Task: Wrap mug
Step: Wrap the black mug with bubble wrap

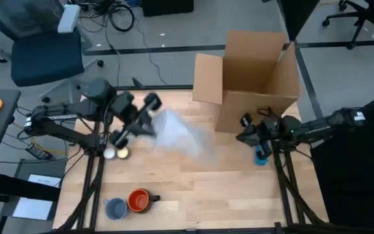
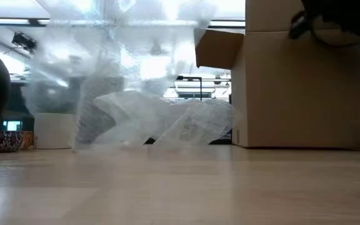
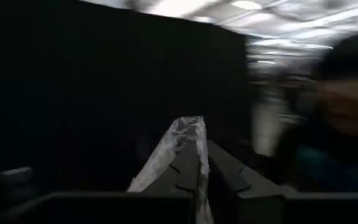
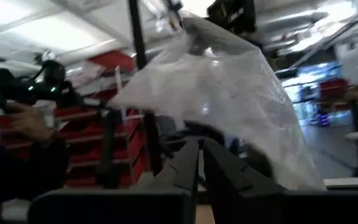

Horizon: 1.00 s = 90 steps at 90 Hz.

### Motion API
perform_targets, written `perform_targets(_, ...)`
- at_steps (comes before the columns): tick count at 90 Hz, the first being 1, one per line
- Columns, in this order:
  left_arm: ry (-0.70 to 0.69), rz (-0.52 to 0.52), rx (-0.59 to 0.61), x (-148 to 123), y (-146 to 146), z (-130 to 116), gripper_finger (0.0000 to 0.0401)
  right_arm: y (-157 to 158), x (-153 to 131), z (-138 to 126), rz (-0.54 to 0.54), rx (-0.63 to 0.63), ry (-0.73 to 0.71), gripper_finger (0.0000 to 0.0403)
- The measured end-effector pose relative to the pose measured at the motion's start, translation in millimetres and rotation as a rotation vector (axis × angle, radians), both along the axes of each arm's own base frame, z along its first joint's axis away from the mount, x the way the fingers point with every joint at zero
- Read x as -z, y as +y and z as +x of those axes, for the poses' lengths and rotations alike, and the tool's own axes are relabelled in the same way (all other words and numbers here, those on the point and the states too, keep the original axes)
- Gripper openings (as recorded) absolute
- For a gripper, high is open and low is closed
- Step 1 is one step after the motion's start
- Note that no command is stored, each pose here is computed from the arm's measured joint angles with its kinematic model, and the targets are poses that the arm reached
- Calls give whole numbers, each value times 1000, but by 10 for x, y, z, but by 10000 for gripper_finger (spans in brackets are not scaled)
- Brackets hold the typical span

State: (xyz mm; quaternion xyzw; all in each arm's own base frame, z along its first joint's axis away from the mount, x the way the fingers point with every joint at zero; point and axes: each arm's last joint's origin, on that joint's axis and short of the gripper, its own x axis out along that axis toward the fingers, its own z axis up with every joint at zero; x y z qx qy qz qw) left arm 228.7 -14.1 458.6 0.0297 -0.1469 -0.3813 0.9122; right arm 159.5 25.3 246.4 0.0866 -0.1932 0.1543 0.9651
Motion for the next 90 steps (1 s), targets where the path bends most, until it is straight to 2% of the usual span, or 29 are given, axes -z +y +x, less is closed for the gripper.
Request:
perform_targets(15, -1, 93, 93, 82, -176, 12, 0, 264, -147, 324, -121, -39, 15, 0)
perform_targets(39, 26, 247, 192, 267, -397, -8, 0, 782, -224, 690, -275, 138, 63, 0)
perform_targets(50, 15, 291, 181, 306, -480, -16, 0, 973, -131, 870, -321, 171, 116, 0)
perform_targets(58, -8, 284, 144, 277, -537, -23, 0, 1064, -52, 1009, -339, 187, 156, 0)
perform_targets(68, -68, 220, 52, 165, -560, -36, 0, 1117, -47, 1120, -331, 249, 179, 0)
perform_targets(73, -101, 187, 44, 120, -560, -25, 0, 1139, -88, 1139, -322, 276, 175, 0)
perform_targets(82, -77, 133, 40, 140, -543, 103, 0, 1232, -207, 1088, -355, 313, 140, 0)
perform_targets(90, -6, 109, 31, 284, -544, 347, 0, 1328, -348, 958, -402, 366, 103, 0)
